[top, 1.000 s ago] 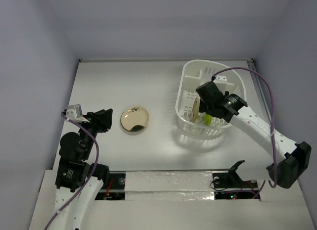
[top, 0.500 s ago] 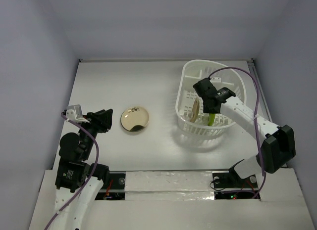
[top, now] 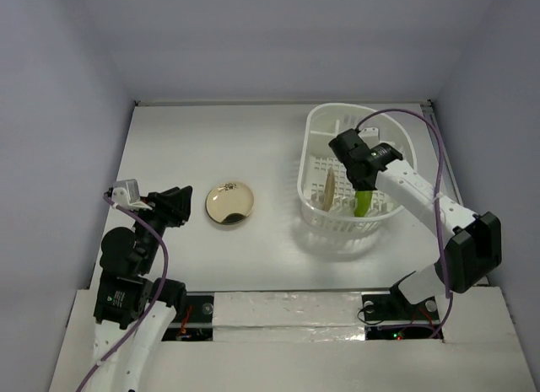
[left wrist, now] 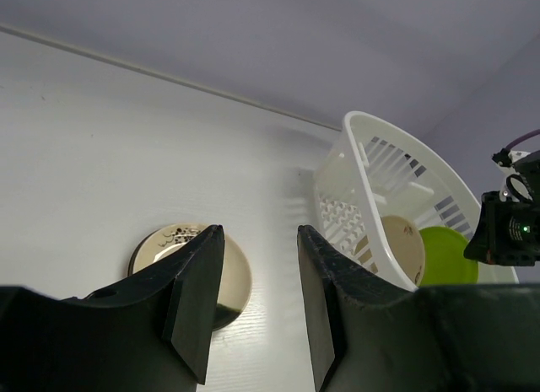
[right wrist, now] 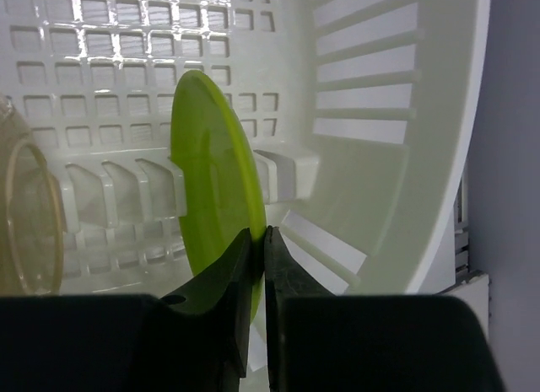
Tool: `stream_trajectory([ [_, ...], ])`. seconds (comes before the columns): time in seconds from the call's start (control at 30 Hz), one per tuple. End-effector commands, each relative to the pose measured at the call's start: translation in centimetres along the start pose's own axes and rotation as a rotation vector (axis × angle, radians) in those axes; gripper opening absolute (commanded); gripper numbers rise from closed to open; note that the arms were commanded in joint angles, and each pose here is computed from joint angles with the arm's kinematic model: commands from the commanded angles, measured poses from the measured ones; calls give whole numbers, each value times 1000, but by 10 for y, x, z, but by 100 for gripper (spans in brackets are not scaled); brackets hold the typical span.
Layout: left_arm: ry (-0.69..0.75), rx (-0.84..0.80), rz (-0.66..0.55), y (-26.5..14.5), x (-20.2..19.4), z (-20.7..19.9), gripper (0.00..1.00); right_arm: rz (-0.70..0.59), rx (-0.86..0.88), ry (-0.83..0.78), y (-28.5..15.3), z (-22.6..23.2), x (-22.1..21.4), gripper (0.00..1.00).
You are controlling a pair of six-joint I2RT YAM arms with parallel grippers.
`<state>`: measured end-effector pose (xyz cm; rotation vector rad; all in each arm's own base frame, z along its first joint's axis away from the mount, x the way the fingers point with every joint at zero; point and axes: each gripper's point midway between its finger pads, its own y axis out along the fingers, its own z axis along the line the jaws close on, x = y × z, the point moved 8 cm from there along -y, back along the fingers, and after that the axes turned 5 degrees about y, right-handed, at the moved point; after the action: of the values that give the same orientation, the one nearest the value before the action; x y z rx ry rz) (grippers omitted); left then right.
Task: Unload the plates from the dish rack
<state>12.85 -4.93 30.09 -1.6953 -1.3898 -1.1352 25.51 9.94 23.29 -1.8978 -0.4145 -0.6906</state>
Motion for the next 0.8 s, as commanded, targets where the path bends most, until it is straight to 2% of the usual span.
stream_trajectory([
  [0.0, 4, -29, -57, -1, 10, -5, 37, -54, -35, -8, -13, -8, 21, 0],
  [0.2, 4, -30, -60, -1, 11, -5, 37, -69, -93, -41, -21, -20, 29, 0],
  [0.5, 4, -29, -57, 0, 10, -5, 37, -181, -109, 72, -59, -50, 53, 0],
  [0.67, 4, -26, -54, 0, 10, -4, 37, -348, 62, 265, -112, -72, 84, 0],
  [0.77, 3, -22, -50, 1, 9, -4, 37, -425, 256, 325, -136, -59, 92, 0],
])
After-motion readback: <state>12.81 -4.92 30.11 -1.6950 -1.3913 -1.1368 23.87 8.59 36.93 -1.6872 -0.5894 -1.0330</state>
